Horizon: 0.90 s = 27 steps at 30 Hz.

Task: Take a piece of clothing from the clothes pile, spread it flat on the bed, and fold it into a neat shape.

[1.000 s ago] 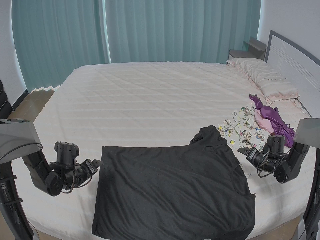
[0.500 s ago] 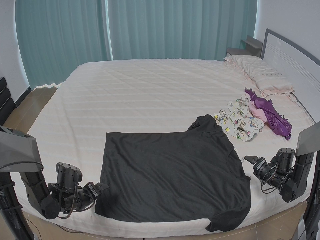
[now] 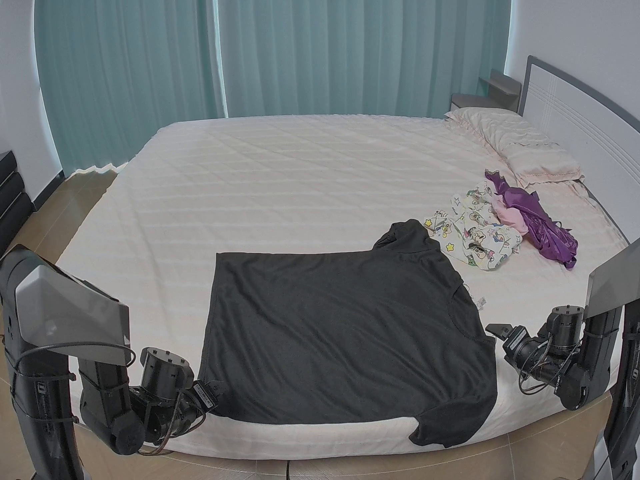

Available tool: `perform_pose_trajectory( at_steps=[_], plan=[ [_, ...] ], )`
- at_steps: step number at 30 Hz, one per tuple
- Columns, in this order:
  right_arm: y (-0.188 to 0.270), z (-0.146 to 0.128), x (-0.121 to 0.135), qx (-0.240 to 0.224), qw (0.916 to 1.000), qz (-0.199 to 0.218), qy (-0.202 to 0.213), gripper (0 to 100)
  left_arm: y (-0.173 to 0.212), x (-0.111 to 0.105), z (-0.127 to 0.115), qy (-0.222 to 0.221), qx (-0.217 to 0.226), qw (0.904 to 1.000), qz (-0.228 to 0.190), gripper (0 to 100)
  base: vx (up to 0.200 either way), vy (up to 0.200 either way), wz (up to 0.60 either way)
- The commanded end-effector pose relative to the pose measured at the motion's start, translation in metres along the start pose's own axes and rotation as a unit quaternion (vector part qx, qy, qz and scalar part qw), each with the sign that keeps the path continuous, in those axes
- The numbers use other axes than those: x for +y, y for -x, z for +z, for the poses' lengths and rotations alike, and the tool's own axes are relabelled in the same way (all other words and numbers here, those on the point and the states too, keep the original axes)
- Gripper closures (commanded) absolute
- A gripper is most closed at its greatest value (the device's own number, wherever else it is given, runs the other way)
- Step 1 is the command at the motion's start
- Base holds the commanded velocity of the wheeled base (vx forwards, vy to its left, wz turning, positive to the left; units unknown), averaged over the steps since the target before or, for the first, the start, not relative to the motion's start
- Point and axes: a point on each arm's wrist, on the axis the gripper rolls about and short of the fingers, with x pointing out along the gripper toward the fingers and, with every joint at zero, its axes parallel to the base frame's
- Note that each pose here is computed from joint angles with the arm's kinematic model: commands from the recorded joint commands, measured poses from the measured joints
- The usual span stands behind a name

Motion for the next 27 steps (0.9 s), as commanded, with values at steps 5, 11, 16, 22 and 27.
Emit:
perform_pose_trajectory(
  at_steps=[5, 11, 16, 22, 27],
  plan=[
    [0.001, -0.001, 0.002, -0.001, 1.0, 0.006, 0.002, 0, -0.007, 0.0, -0.008, -0.011, 0.009, 0.9999, 0.007, 0, 0.0, 0.0, 0.0],
    [0.002, -0.001, 0.003, -0.002, 1.0, 0.007, 0.003, 0, -0.017, -0.007, -0.006, -0.011, 0.0, 0.9999, -0.002, 0, 0.0, 0.0, 0.0],
    [0.002, 0.0, 0.004, -0.003, 1.0, 0.008, 0.005, 0, -0.026, -0.006, -0.01, -0.034, -0.009, 0.9993, 0.015, 0, 0.0, 0.0, 0.0],
    [0.004, -0.005, 0.004, 0.006, 0.9999, 0.004, 0.011, 0, -0.025, -0.006, -0.01, -0.033, -0.01, 0.9993, 0.014, 100, 0.0, 0.0, 0.0],
    [0.01, -0.01, -0.004, 0.025, 0.9967, -0.011, 0.076, 0, -0.016, -0.007, 0.003, -0.022, -0.028, 0.9993, 0.008, 100, 0.0, 0.0, 0.0]
  ],
)
